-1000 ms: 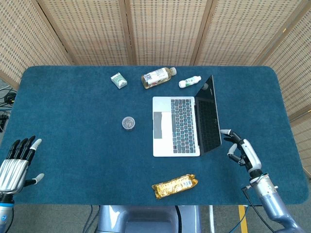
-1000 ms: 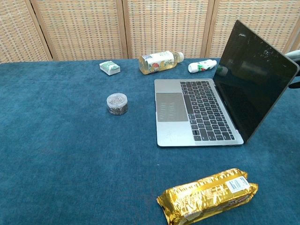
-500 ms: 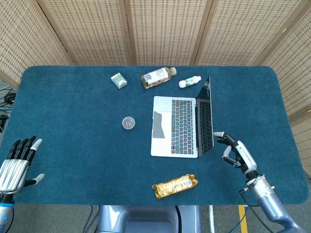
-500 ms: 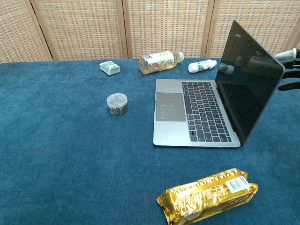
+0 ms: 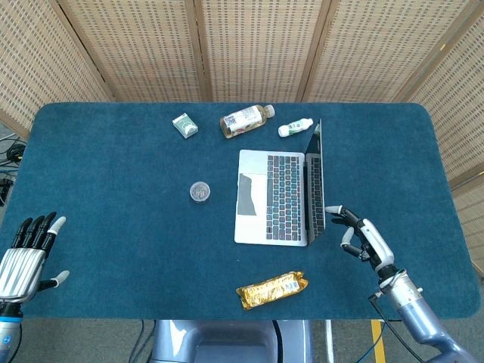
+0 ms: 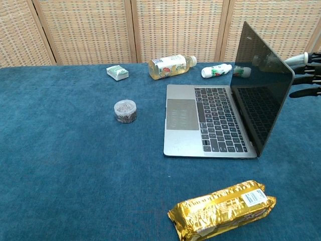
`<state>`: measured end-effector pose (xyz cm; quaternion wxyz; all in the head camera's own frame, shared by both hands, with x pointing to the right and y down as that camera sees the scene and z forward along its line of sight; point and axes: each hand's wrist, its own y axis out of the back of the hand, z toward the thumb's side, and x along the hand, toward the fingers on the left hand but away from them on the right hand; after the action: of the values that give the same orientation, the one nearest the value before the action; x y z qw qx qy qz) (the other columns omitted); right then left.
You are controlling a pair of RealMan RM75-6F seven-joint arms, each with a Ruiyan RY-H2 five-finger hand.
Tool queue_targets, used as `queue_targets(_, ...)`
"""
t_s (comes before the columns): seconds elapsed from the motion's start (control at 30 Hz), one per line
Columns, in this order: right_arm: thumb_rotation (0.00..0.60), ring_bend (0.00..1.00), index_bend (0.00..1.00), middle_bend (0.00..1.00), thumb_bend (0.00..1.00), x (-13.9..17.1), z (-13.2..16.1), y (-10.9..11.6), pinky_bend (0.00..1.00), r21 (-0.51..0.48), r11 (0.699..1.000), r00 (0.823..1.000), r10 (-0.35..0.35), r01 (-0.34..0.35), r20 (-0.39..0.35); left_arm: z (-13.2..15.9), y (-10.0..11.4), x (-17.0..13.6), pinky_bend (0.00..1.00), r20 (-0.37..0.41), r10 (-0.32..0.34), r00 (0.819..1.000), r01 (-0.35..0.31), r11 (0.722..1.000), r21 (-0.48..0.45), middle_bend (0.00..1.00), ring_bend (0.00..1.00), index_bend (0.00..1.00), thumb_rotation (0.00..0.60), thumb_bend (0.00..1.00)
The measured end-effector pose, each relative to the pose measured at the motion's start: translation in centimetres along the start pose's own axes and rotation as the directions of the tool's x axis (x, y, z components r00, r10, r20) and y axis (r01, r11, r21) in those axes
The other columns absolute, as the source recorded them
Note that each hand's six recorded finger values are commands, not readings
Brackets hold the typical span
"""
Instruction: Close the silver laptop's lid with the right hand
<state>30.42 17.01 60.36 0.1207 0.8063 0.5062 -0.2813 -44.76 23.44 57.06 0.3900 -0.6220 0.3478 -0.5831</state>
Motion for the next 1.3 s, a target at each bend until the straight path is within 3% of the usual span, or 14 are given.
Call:
queue_targets(0.67,0.6,0.15,0.24,0.21,1.0,-0.5,0.6,-2.5,0.17,0.022,0.997,0.997,0.079,-0.079,-0.007,0.1,0.0,-0.1,0.0,0.004,-0.001,1.0,0.001,1.0,-0.001,0.0,0.0,0.0,0.6,0.0)
queue_targets(1.3,0.6,0.15,0.24,0.21,1.0,-2.3,0.5,-4.1,0.17,0.051,0.992,0.994,0.112,-0.113,0.018,0.3,-0.2,-0.1,0.0,0.014,-0.011,1.0,0.011,1.0,-0.001,0.0,0.0,0.0,0.6,0.01)
